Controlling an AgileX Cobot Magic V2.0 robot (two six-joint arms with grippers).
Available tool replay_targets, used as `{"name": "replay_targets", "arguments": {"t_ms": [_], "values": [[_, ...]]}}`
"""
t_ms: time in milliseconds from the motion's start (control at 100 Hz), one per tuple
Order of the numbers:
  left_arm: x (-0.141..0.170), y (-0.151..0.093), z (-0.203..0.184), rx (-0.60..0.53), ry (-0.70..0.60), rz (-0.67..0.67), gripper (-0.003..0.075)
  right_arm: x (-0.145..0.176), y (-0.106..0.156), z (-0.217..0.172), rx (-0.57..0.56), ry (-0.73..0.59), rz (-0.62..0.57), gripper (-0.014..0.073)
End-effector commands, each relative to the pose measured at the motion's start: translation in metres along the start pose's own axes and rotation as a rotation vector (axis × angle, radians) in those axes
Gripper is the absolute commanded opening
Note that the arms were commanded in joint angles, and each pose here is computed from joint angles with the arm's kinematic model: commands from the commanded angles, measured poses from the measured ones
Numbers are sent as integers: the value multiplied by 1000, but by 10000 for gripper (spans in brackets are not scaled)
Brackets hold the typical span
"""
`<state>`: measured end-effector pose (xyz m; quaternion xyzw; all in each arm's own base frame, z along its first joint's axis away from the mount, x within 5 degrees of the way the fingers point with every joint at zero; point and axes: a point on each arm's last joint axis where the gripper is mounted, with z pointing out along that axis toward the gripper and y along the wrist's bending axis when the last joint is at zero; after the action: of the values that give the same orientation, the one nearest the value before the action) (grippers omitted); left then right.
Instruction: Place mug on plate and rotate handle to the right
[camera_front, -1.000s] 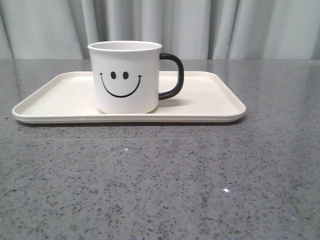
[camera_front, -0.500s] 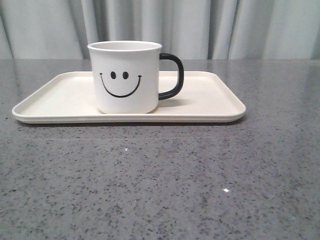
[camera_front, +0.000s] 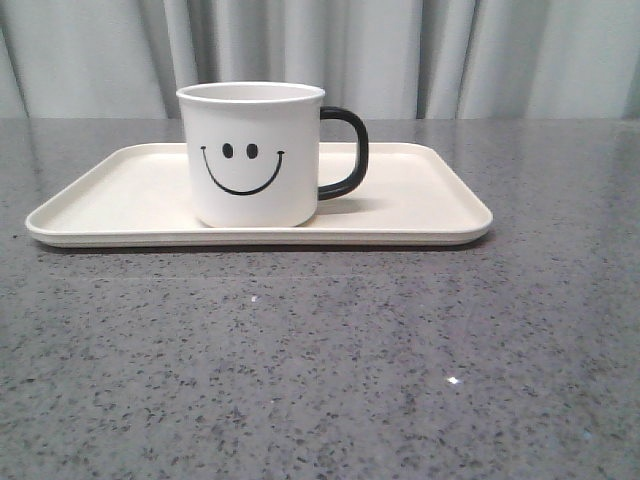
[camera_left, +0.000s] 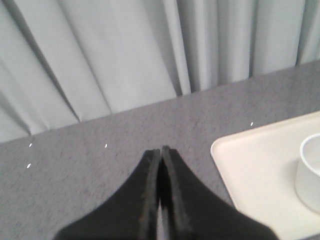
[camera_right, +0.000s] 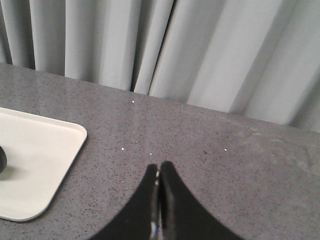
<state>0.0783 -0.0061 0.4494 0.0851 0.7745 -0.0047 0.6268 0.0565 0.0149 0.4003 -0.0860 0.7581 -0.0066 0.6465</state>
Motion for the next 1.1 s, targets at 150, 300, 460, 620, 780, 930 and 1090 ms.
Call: {"name": "replay_targets", "arguments": {"t_ms": [150, 300, 460, 620, 780, 930, 1090], "values": [[67, -17, 11, 64, -381, -14, -20, -12, -4, -2, 40, -79, -7, -120], [123, -23, 12, 68, -486, -52, -20, -12, -4, -2, 40, -79, -7, -120], [165, -23, 10, 27, -497, -147, -20, -12, -4, -2, 40, -79, -7, -120], [191, -22, 11, -15, -498, -214, -20, -12, -4, -2, 40, -79, -7, -120], [207, -23, 13, -34, -499, -213, -20, -12, -4, -2, 40, -79, -7, -120], [222, -25, 21, -31, -472, -214, -20, -11, -4, -2, 40, -79, -6, -120], [225, -25, 22, -32, -460, -212, -20, -11, -4, -2, 40, -79, -6, -120]]}}
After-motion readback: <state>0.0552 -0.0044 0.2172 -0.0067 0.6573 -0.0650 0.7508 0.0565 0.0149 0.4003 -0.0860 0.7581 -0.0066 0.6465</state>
